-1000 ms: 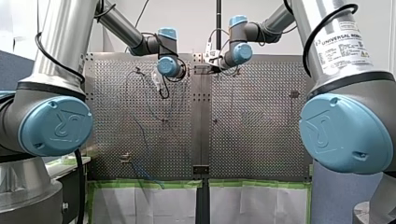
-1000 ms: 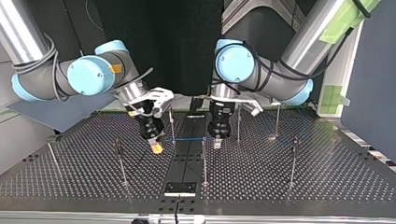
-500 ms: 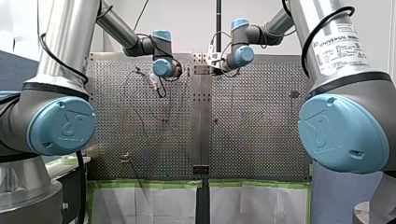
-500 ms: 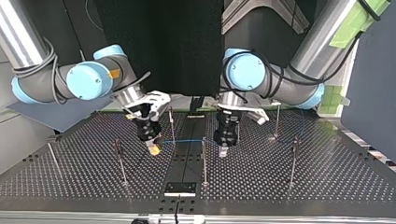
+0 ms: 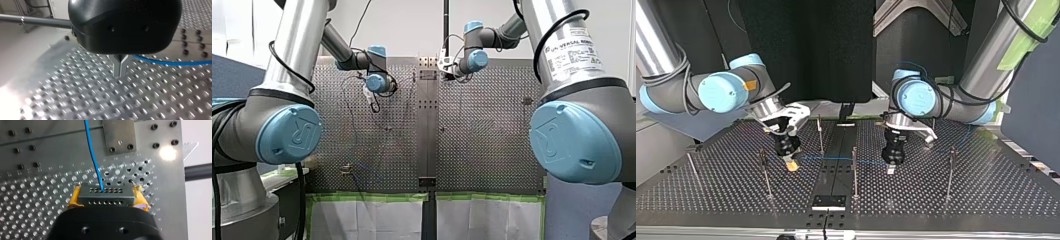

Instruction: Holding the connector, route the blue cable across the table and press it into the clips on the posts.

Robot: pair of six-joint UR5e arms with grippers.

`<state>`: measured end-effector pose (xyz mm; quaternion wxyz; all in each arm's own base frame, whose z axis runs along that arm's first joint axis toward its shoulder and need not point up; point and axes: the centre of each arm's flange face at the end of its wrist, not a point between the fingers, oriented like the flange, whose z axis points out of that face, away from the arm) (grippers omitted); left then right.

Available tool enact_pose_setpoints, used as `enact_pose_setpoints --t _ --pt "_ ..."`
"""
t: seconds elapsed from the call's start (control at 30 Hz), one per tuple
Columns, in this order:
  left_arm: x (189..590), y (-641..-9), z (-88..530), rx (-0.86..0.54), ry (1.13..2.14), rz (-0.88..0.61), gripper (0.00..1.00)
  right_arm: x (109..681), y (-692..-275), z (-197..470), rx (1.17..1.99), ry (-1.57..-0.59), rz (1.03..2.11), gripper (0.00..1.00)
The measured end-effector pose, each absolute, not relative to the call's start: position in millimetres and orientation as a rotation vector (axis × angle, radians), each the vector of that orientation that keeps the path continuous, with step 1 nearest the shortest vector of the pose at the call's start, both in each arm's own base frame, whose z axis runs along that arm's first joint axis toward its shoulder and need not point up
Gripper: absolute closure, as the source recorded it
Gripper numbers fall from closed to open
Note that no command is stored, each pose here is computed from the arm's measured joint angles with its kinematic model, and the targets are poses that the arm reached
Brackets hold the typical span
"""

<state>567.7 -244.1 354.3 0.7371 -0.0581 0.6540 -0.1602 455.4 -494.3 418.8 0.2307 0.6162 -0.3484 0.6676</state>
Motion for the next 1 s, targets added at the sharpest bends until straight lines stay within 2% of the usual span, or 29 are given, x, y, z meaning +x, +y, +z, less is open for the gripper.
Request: enact_pose_setpoints --t 0.43,0.47,0.5,0.53,0.57,0.6,0.63,0.67,0.7,0.73,0.77,1.0 --pt "582.6 -239.9 356.6 -0.134 1.442 -0.388 1.0 442.8 -507.1 417.2 1.676 -0.97 1.817 1.0" --pt "582.0 -239.9 356.3 -0.134 1.446 -0.383 0.96 442.7 -507.3 417.2 1.676 -0.969 1.817 1.0" --pt "581.0 -240.0 355.7 -0.134 1.453 -0.374 0.8 442.6 -507.4 417.2 1.677 -0.969 1.816 1.0" --pt "580.0 -240.1 355.3 -0.134 1.46 -0.364 0.8 442.6 -507.3 417.3 1.677 -0.968 1.816 1.0" --pt "579.0 -240.1 354.9 -0.134 1.465 -0.354 0.68 442.6 -507.3 417.2 1.678 -0.967 1.816 1.0" --pt "577.6 -240.1 354.2 -0.134 1.475 -0.338 0.46 442.6 -507.3 417.2 1.678 -0.967 1.816 1.0" --pt "576.3 -240.1 354.0 -0.133 1.482 -0.325 0.46 442.6 -507.3 417.2 1.678 -0.967 1.816 1.0" --pt "574.9 -240.3 354.2 -0.132 1.487 -0.314 0.33 442.6 -507.4 417.4 1.678 -0.966 1.816 1.0" --pt "572.9 -240.5 355.2 -0.131 1.493 -0.3 0.1 442.6 -507.4 417.4 1.678 -0.966 1.816 1.0" --pt "571.3 -240.6 356.1 -0.13 1.498 -0.29 0.1 442.6 -507.4 417.3 1.678 -0.966 1.816 1.0" --pt "569.7 -240.6 357.1 -0.13 1.502 -0.28 0.0 442.5 -507.4 417.3 1.678 -0.965 1.815 1.0" --pt "548.5 -244.0 368.0 -0.128 1.535 -0.252 0.0 442.5 -507.2 417.5 1.679 -0.962 1.813 1.0"
